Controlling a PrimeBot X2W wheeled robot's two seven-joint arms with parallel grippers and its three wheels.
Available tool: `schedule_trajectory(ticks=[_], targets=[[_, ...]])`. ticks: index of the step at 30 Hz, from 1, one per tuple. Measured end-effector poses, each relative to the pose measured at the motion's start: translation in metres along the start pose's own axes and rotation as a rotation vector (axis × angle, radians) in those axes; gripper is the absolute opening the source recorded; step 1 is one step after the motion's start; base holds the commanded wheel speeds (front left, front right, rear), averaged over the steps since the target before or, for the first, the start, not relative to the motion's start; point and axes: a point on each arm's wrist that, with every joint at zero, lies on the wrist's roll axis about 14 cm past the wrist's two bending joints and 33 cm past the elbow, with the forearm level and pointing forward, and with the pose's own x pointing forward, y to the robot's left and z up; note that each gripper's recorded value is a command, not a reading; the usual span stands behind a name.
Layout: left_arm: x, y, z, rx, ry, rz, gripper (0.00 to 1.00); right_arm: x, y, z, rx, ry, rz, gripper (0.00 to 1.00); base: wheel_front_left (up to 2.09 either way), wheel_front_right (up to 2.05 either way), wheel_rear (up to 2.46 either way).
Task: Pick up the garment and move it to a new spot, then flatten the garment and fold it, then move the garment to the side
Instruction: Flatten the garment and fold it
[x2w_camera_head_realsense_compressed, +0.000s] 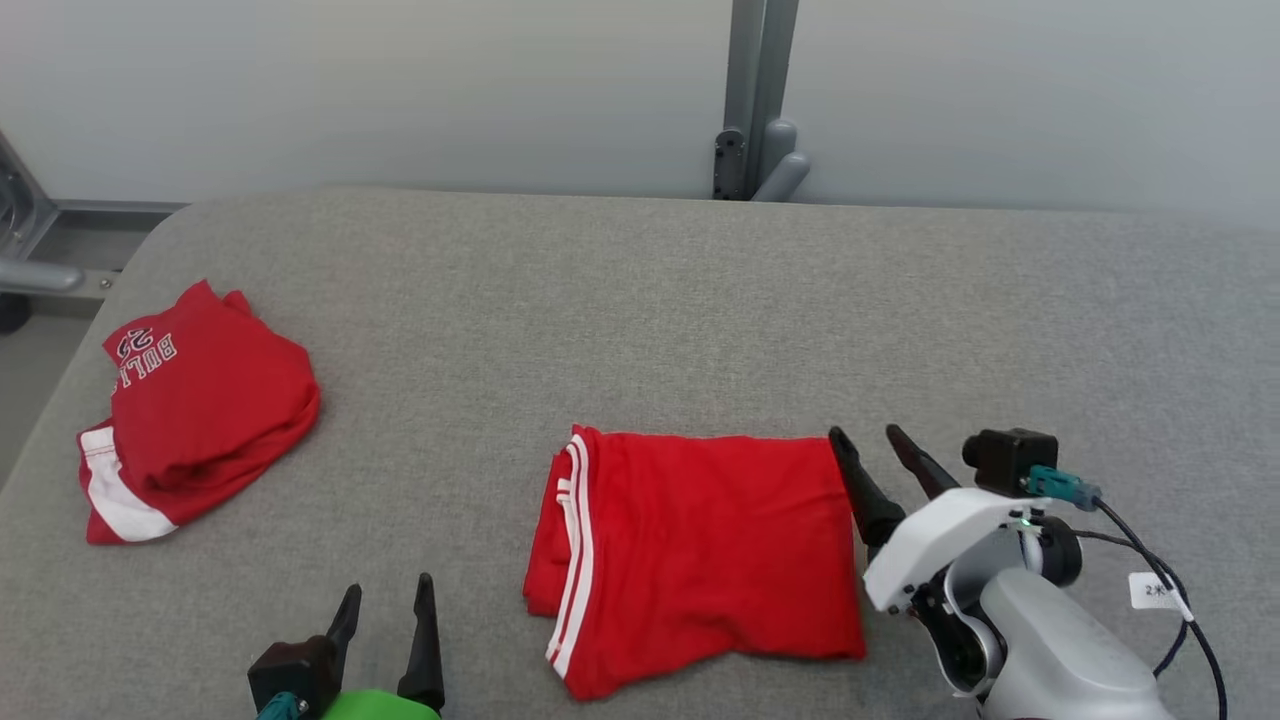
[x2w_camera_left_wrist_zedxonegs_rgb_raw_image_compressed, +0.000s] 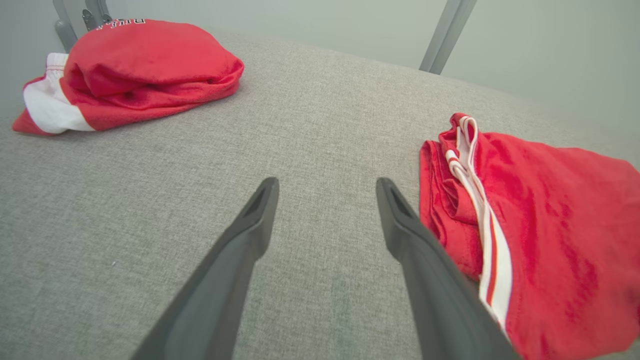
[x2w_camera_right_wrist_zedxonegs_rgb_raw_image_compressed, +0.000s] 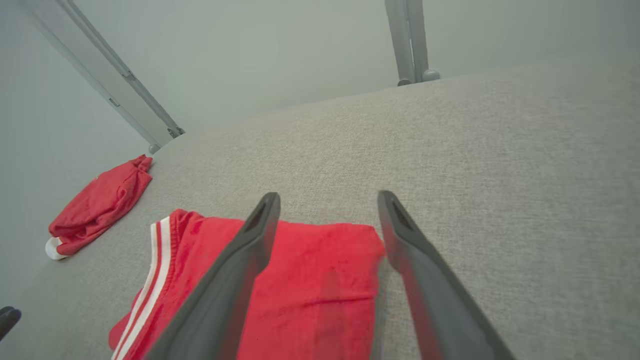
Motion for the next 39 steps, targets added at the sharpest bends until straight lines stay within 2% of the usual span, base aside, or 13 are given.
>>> schedule_trajectory(ticks=[1,5,15,27,39], targets=[[0.001,-0.002,0.001,0.005,-0.003,-0.007,1.0,-0.009,-0.015,0.0,-0.003,-0.009,-0.047,1.0,0.0,0.0,0.0],[0.006,-0.008,0.005,0.02,-0.014,-0.029,1.0,-0.026,-0.042,0.018,-0.06,-0.072,-0.124,1.0,0.0,0.0,0.0],[0.014,-0.02,0.008,0.064,-0.018,-0.075,1.0,-0.078,-0.079,0.035,-0.122,-0.18,-0.287,1.0,0.0,0.0,0.0],[0.019,-0.032,0.015,0.089,-0.041,-0.119,1.0,-0.123,-0.093,0.03,-0.136,-0.213,-0.397,1.0,0.0,0.0,0.0],[0.017,-0.036,0.017,0.103,-0.049,-0.133,1.0,-0.135,-0.092,0.026,-0.157,-0.212,-0.413,1.0,0.0,0.0,0.0]])
